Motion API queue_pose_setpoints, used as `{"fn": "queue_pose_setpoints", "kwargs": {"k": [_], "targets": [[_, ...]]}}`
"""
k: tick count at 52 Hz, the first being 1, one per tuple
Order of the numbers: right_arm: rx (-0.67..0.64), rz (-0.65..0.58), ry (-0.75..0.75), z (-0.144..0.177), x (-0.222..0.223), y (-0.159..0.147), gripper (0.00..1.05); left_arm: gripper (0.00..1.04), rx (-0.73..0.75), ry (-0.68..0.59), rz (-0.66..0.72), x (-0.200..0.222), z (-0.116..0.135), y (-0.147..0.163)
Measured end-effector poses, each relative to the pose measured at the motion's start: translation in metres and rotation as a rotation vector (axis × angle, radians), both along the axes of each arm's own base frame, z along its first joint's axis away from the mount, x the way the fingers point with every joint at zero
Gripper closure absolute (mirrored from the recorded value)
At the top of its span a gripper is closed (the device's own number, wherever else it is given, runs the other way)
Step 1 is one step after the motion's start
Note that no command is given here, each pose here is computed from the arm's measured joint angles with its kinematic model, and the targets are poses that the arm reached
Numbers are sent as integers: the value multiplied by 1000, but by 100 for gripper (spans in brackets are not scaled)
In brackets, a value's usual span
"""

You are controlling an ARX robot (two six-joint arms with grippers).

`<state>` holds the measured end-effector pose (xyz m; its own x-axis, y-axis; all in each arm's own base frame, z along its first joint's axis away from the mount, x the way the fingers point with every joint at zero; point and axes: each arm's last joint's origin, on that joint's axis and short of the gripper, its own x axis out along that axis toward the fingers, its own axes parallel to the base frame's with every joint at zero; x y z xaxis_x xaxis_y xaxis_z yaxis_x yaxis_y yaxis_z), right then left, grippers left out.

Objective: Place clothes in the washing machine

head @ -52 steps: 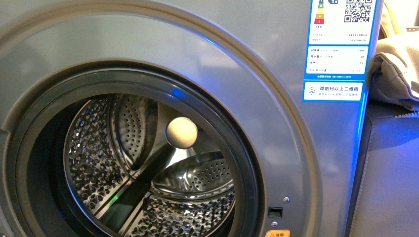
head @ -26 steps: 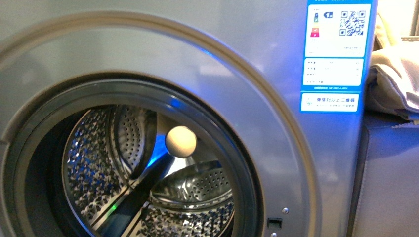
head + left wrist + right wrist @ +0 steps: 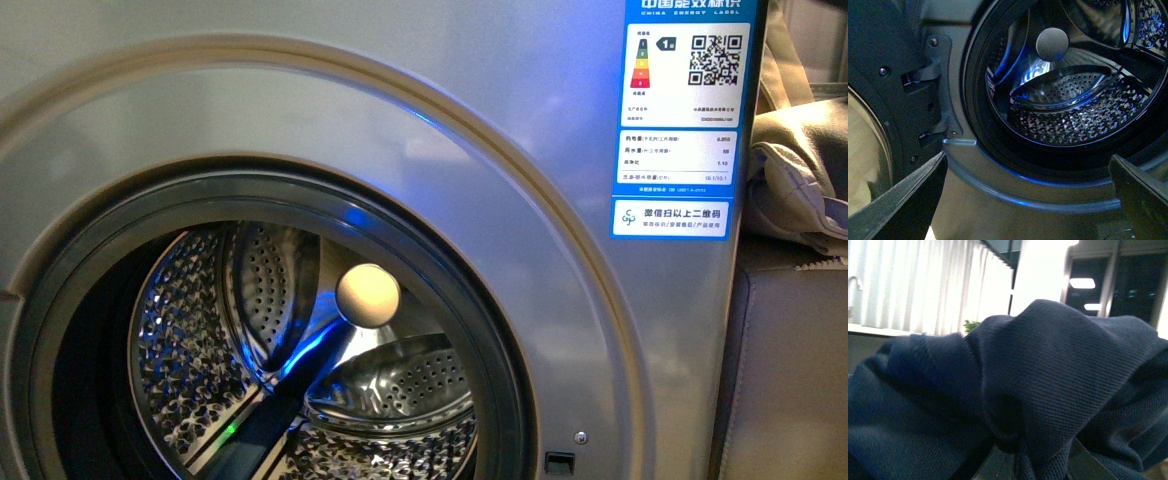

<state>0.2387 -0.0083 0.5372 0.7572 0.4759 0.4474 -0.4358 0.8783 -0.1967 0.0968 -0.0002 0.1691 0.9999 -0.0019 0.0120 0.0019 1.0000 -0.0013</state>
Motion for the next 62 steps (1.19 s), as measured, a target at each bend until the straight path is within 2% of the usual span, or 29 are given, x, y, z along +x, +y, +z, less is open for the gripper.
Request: {"fn": "queue_pose_setpoints", "kwargs": {"k": [18, 33, 38, 60, 62], "targets": [[-22, 210, 129, 13, 15, 115, 98, 7, 0, 0, 0, 0, 0, 0], [-73, 328, 132, 7, -6, 177, 98, 7, 0, 0, 0, 0, 0, 0], [-80, 356, 119, 7, -13, 185, 98, 7, 0, 0, 0, 0, 0, 0], [-76, 340, 124, 4, -14, 185, 98, 7, 0, 0, 0, 0, 0, 0], [-78, 337, 122, 4, -13, 185, 98, 7, -43, 3, -46, 1, 0, 1]]}}
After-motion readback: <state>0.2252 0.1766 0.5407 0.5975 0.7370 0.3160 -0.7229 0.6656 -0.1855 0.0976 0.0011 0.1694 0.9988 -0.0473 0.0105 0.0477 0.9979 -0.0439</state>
